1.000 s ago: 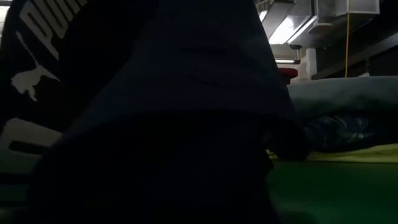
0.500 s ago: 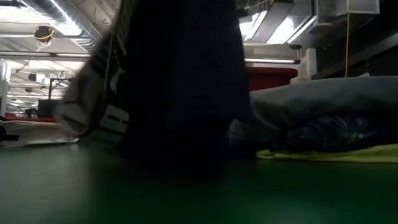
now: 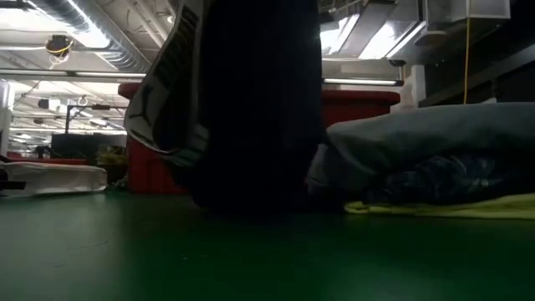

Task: Fold Laundry from Bin
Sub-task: Fold the dark blue underwear shorts

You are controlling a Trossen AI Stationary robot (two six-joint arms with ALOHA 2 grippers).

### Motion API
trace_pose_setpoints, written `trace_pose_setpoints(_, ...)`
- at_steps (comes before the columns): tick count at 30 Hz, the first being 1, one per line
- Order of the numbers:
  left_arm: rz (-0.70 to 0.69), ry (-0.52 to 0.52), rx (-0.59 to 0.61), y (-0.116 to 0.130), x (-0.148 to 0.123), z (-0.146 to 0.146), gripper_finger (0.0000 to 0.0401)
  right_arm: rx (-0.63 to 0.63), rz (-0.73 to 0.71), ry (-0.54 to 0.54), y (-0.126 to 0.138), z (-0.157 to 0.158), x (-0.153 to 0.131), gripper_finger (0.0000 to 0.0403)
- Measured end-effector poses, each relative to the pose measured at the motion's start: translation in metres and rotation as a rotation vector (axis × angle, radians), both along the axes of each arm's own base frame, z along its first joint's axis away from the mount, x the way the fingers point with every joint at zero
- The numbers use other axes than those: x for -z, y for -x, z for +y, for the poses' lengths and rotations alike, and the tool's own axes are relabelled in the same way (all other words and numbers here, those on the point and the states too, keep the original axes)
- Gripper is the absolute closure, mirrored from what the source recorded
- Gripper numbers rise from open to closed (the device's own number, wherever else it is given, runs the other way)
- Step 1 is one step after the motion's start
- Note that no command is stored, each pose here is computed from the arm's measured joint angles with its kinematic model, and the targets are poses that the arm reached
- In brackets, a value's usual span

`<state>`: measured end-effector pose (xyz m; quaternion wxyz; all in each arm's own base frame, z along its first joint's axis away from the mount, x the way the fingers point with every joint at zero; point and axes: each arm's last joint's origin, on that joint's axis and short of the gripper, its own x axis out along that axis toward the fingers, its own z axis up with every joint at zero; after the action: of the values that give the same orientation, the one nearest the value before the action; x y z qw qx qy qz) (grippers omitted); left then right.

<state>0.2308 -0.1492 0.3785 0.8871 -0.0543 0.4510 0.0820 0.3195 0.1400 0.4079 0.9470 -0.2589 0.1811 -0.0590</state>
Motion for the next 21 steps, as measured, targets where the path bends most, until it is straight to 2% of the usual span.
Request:
trace_pose_setpoints(9,-0.057,-0.089,-0.148,-0.009,0.028,-0.036,0.0225,-0.002,-0.001,0.0,0.0,0.001,0.0,0.0398)
trace_pose_setpoints(15,-0.045,-0.121,-0.242,-0.022,0.063,-0.063,0.0225,-0.003,0.0,0.001,0.0,0.001,0.0,0.0398)
trace_pose_setpoints(21,0.002,-0.153,-0.326,-0.04,0.1,-0.077,0.0225,-0.006,0.001,0.001,0.0,0.001,0.0,0.0398)
